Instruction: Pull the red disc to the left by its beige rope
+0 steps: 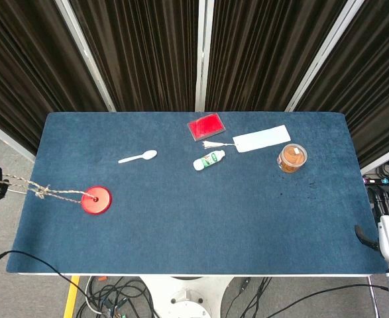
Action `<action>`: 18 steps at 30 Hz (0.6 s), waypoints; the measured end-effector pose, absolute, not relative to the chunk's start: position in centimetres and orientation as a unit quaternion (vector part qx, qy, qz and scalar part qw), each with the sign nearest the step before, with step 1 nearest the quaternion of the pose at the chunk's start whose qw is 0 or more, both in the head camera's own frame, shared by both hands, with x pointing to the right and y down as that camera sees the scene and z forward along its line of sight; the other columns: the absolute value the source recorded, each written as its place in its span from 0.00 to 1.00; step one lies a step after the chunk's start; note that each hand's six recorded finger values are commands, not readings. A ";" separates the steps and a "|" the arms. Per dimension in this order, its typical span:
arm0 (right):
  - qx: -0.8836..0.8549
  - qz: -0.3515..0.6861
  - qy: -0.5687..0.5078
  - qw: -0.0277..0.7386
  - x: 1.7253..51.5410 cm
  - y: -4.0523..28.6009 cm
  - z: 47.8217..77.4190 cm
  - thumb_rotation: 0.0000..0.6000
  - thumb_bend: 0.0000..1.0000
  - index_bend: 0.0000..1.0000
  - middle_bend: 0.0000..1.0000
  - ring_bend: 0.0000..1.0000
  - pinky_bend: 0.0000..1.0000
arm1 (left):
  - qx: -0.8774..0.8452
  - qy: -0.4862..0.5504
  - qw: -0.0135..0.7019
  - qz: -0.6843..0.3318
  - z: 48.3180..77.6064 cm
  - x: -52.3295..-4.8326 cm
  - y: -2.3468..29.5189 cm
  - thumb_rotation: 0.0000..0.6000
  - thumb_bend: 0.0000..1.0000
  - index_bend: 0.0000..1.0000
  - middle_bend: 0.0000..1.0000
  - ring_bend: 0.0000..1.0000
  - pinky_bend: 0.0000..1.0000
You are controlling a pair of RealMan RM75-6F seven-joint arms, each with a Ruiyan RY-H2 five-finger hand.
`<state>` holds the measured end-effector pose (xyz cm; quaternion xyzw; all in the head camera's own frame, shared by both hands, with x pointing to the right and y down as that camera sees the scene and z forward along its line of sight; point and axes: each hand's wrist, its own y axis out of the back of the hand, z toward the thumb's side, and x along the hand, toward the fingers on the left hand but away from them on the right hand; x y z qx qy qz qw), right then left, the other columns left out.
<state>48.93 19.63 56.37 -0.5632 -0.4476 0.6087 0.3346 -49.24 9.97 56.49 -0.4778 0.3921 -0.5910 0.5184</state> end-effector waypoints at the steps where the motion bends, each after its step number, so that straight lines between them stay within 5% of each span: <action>1: -0.563 0.609 -0.448 0.335 48.9 19.6 56.4 1.00 0.23 0.00 0.01 0.00 0.00 | -0.480 0.393 0.519 -0.588 56.6 -48.9 9.7 1.00 0.31 0.76 1.00 0.77 0.61; 9: -0.565 0.610 -0.446 0.331 48.8 19.8 56.7 1.00 0.23 0.00 0.01 0.00 0.00 | -0.588 0.396 0.503 -0.494 58.8 -40.5 9.0 1.00 0.31 0.76 1.00 0.76 0.61; 11: -0.565 0.610 -0.447 0.330 48.8 19.8 56.8 1.00 0.23 0.00 0.01 0.00 0.00 | -0.621 0.393 0.497 -0.462 59.5 -37.8 9.4 1.00 0.30 0.73 0.93 0.68 0.60; 15: -0.564 0.610 -0.449 0.330 49.0 19.7 56.7 1.00 0.23 0.00 0.01 0.00 0.00 | -0.681 0.342 0.488 -0.425 61.7 -33.1 10.7 1.00 0.17 0.19 0.27 0.19 0.37; 18: -0.561 0.611 -0.451 0.329 49.3 19.8 56.5 1.00 0.23 0.00 0.01 0.00 0.00 | -0.701 0.291 0.468 -0.452 63.3 -32.3 11.3 1.00 0.17 0.10 0.09 0.06 0.27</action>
